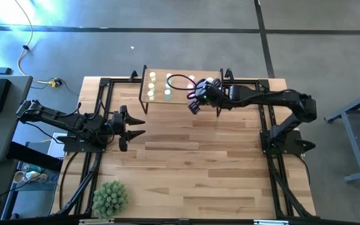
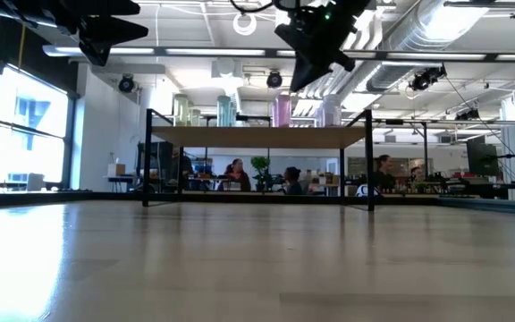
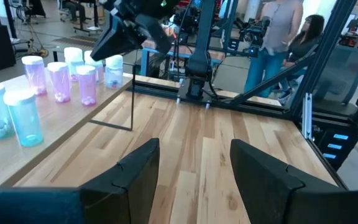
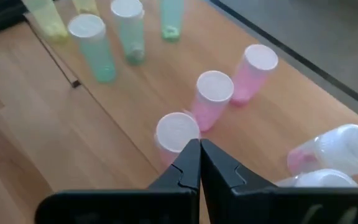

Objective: Pick and place medicine bottles onto shelf by color
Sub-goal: Adjust the pill bottles on the shelf, then return to Home Position

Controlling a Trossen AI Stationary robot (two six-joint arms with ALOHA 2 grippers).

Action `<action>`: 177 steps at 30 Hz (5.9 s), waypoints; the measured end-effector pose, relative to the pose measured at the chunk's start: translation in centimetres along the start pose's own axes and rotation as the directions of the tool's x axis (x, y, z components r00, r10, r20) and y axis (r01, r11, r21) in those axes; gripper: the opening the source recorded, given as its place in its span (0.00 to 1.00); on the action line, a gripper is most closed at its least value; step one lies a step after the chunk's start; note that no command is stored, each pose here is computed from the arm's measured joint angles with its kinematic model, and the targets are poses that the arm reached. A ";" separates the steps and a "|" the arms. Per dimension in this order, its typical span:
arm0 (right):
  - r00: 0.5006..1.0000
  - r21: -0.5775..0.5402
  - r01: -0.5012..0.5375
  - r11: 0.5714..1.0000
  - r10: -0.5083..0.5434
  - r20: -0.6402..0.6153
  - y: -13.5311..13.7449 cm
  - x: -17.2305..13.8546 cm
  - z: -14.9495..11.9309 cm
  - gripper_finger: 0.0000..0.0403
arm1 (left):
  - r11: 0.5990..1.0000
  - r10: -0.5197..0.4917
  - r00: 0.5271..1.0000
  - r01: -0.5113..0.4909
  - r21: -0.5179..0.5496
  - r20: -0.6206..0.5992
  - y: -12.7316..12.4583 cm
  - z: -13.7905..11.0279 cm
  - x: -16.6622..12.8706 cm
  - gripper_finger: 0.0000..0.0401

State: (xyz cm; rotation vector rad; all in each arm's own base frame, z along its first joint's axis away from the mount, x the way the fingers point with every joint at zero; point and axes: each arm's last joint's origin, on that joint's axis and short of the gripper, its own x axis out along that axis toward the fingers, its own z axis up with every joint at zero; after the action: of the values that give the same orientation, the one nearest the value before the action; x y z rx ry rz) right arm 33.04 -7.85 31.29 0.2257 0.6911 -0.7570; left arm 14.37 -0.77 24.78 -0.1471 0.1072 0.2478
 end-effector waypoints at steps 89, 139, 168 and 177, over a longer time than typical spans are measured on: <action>0.983 -0.260 -0.064 0.964 0.105 0.149 -1.7 -11.0 -0.8 0.00 | 0.997 -0.079 0.997 0.079 0.005 0.020 1.3 0.2 -4.0 0.46; 0.584 -0.356 -0.509 0.783 0.619 0.526 -7.1 -8.6 -25.1 0.00 | 0.997 -0.058 0.990 0.052 0.051 0.130 2.7 -7.5 -3.8 0.46; 0.673 -0.336 -0.402 0.852 0.524 0.522 -8.4 -8.4 -25.9 0.00 | 0.997 -0.051 0.991 0.044 0.060 0.126 2.7 -7.5 -3.8 0.46; 0.715 -0.179 -0.377 0.909 0.408 0.568 -8.7 -8.3 -25.7 0.00 | 0.997 -0.051 0.991 0.044 0.060 0.126 2.7 -7.5 -3.8 0.46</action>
State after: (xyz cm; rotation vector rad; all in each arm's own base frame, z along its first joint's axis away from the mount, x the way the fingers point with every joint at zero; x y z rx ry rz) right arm 9.97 1.48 17.61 0.0706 0.0426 -0.3546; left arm 9.39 -0.24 17.53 -0.0767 -0.0159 0.2061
